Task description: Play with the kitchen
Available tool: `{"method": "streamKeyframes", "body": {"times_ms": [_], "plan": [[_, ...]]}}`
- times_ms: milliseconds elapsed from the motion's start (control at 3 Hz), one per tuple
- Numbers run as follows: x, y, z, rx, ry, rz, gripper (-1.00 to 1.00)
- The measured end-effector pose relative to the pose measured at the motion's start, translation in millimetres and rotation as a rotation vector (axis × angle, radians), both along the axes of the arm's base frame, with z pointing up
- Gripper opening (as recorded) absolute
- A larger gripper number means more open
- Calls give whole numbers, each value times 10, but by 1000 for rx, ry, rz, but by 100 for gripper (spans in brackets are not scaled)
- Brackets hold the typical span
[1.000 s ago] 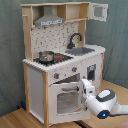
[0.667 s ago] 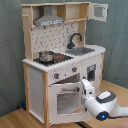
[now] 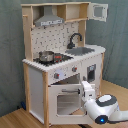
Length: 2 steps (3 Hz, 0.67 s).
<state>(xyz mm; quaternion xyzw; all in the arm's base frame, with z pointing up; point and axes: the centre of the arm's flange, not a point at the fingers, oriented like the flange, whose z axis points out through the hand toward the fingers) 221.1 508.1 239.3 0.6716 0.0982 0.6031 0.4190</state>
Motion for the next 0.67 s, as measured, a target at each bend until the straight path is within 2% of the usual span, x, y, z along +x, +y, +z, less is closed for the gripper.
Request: {"method": "streamKeyframes", "body": {"times_ms": [333, 667], "plan": [[-8, -5, 16, 0, -4, -7, -100], [-20, -9, 39, -1, -8, -14, 100]]}}
